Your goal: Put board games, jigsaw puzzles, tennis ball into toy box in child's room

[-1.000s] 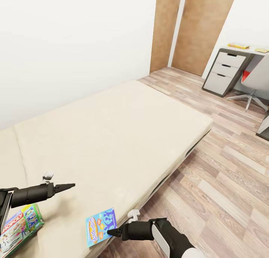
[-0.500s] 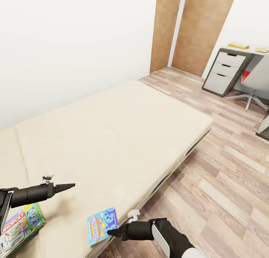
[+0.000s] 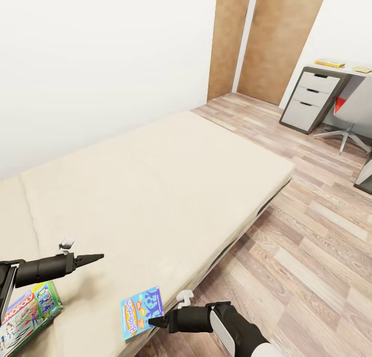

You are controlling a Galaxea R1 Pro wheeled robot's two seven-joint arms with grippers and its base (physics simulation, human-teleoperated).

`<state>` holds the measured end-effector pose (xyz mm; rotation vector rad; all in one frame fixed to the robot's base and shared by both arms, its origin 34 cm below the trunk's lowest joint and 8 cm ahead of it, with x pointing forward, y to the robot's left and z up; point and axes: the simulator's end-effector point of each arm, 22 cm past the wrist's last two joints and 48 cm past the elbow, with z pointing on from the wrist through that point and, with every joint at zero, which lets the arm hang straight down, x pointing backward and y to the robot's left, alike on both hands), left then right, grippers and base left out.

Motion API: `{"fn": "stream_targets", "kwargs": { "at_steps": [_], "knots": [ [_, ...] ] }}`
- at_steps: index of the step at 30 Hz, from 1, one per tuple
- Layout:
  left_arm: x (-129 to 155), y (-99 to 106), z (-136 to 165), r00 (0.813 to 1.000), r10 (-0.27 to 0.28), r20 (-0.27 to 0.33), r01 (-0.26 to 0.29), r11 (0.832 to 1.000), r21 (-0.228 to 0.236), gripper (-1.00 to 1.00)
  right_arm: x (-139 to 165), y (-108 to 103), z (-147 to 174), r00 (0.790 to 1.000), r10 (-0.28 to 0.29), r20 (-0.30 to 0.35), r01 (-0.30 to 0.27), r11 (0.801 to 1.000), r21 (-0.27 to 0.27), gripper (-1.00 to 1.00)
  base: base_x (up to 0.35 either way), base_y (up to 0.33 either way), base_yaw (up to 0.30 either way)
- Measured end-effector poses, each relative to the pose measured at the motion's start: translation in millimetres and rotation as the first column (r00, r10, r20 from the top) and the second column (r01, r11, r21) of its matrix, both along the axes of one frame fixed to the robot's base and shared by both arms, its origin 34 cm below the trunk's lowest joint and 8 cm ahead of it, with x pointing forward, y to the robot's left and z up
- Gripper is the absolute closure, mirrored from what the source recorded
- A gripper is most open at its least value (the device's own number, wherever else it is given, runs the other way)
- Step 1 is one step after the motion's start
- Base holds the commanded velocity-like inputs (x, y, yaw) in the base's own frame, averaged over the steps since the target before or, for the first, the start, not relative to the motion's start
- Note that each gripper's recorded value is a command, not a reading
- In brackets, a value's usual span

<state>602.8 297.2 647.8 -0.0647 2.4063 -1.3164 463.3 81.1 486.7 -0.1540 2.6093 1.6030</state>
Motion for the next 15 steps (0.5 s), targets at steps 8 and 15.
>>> {"fn": "stream_targets", "kwargs": {
  "at_steps": [8, 15],
  "knots": [
    [0.0, 0.1, 0.0, 1.0, 0.0, 0.0, 0.0, 1.0, 0.0, -1.0, 0.0, 0.0, 0.0, 1.0, 0.0, 0.001, 0.0, 1.0, 0.0, -1.0, 0.0, 0.0, 0.0],
    [0.1, 0.5, 0.2, 1.0, 0.0, 0.0, 0.0, 1.0, 0.0, -1.0, -0.1, 0.0, 0.1, 1.0, 0.001, 0.001, -0.001, 1.0, 0.0, -1.0, 0.0, 0.0, 0.0]
  ]
}}
